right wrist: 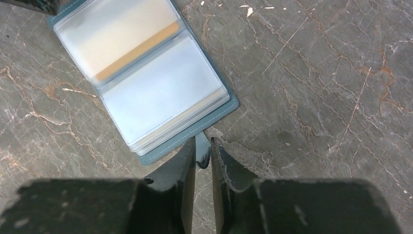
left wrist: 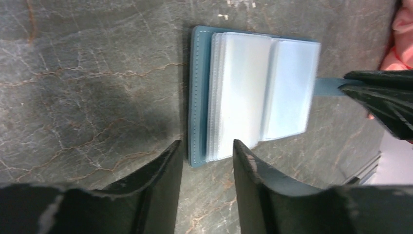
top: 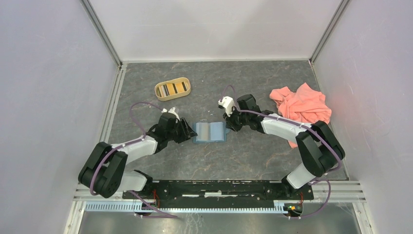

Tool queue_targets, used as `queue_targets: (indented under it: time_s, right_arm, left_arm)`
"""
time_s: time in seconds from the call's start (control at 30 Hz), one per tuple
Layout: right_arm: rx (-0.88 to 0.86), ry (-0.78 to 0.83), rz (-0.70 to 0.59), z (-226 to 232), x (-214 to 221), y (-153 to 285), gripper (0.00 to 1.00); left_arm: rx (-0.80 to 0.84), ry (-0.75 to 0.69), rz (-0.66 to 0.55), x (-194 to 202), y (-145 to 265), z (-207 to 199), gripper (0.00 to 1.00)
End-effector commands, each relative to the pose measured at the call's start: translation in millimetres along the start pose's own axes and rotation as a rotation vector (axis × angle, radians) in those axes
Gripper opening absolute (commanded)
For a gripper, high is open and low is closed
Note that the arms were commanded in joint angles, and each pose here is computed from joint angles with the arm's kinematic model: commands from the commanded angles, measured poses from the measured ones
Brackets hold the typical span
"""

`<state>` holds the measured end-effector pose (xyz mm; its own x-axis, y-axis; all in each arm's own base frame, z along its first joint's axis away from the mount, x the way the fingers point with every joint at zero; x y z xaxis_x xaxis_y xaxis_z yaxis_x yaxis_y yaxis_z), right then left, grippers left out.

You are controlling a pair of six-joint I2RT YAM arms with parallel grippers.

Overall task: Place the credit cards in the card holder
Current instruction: Open the card holder at the center of the board.

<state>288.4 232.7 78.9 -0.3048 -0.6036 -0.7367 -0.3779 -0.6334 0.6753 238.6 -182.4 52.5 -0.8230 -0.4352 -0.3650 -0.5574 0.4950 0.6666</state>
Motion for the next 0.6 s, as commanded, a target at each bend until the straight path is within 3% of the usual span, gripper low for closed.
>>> queue_targets:
  time_s: [0.0,0.1,0.3,0.57]
  right_arm:
    - [-0.009,0.065,-0.058,-5.1,-19.9,9.4,0.27]
    - [-0.014,0.093,-0.079,-7.7,-26.5,14.9,0.35]
    - [-0.099,0.197,-0.145,-2.9,-42.5,30.2,0.46]
    - [-0.281,0.223,-0.254,19.3,-50.4,40.7,0.47]
  left_arm:
    - [0.132,-0.073,-0.078,-22.6,18.1,-35.7,0.54]
    - [0.172,-0.136,-0.123,-31.9,32.7,-48.7,0.64]
    - [0.279,-0.202,-0.202,-45.3,51.7,-73.3,0.99]
    - [0.419,-0.168,-0.127,-37.7,43.8,-93.2,0.96]
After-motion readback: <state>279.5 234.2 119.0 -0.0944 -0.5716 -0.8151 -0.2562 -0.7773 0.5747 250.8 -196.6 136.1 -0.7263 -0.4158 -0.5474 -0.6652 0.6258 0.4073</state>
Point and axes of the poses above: each gripper's point midway between its finger pads, its own y axis back along the fingers, its own z axis along the line the jaws close on, x = y × z, the point moved 3 cm from there along y, back along the fingers, and after that the axes turned 5 degrees about y, right-handed, at the moved point
